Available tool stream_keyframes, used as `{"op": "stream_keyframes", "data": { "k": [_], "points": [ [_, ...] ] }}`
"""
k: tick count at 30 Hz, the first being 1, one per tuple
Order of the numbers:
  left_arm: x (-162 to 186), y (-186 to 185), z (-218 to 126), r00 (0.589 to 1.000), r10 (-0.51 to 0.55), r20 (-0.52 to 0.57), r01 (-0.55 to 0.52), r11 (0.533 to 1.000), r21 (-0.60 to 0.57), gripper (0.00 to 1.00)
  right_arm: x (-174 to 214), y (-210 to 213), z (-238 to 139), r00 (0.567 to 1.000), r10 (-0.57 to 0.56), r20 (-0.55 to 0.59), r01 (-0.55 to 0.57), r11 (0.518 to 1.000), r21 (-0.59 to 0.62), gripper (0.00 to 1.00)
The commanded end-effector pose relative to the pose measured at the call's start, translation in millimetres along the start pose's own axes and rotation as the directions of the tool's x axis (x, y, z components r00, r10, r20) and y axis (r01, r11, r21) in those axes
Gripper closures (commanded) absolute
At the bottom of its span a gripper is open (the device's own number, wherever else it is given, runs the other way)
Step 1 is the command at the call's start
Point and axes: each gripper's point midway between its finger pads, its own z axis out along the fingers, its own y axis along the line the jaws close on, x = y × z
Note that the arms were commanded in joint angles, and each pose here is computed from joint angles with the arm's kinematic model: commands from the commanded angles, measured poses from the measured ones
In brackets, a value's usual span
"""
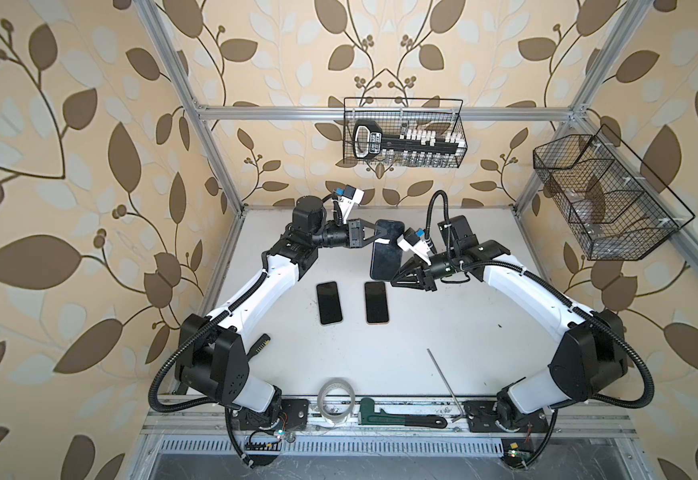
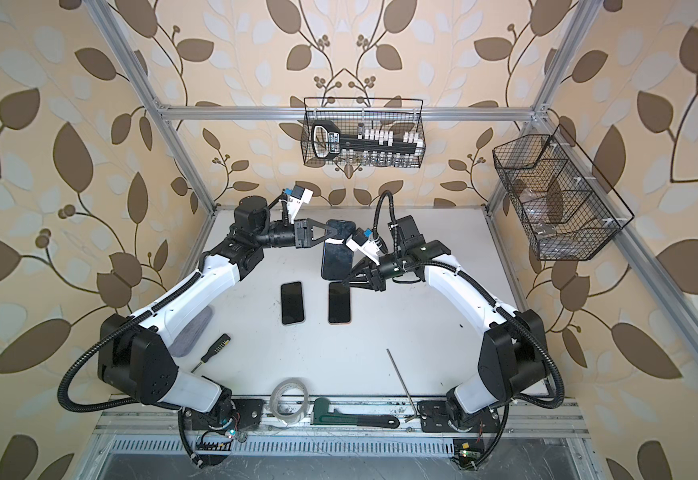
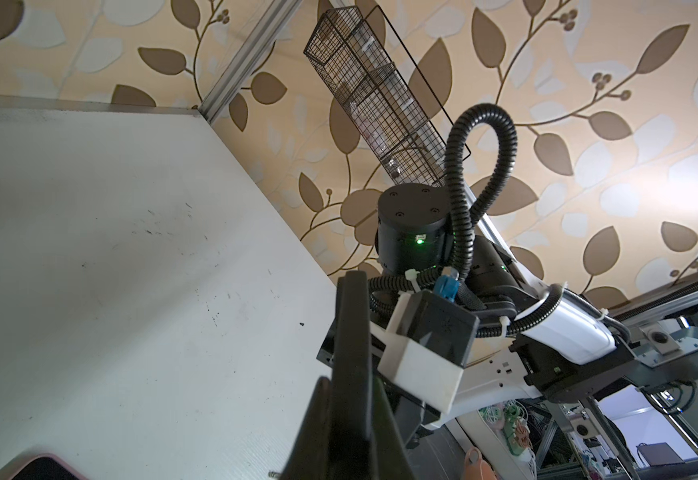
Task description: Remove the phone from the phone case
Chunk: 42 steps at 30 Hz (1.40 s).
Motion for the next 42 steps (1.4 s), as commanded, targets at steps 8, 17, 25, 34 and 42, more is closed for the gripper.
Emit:
{"op": "stream_keyframes", "data": {
  "k": [8, 17, 25, 34, 42],
  "points": [
    [-18.2, -24.5, -4.5, 0.996, 0.050, 0.078, -0.052, 0.998, 0.021, 1.00, -2.3, 6.3, -3.6, 0.997, -0.068, 0.027, 0.069, 0.998, -0.015, 0.67],
    [-22.2, -36.3, -10.8, 0.993, 0.067, 0.098, -0.069, 0.997, 0.020, 1.00, -4.0, 9.5, -5.2, 0.997, -0.060, 0.039, 0.062, 0.997, -0.041, 0.90],
    [-19.2, -36.7, -12.8, 0.993, 0.059, 0.100, -0.061, 0.998, 0.018, 1.00, -9.4, 9.3, -7.6, 0.996, -0.061, 0.060, 0.064, 0.996, -0.054, 0.95],
    [-15.6, -36.4, -14.1, 0.993, 0.075, 0.091, -0.076, 0.997, 0.010, 1.00, -9.6, 14.9, -11.0, 0.997, -0.053, 0.062, 0.059, 0.993, -0.099, 0.68],
    [-17.8, -38.5, -13.3, 0.993, 0.070, 0.098, -0.073, 0.997, 0.026, 1.00, -14.0, 14.0, -10.3, 0.996, -0.056, 0.066, 0.062, 0.992, -0.106, 0.82]
  ]
}}
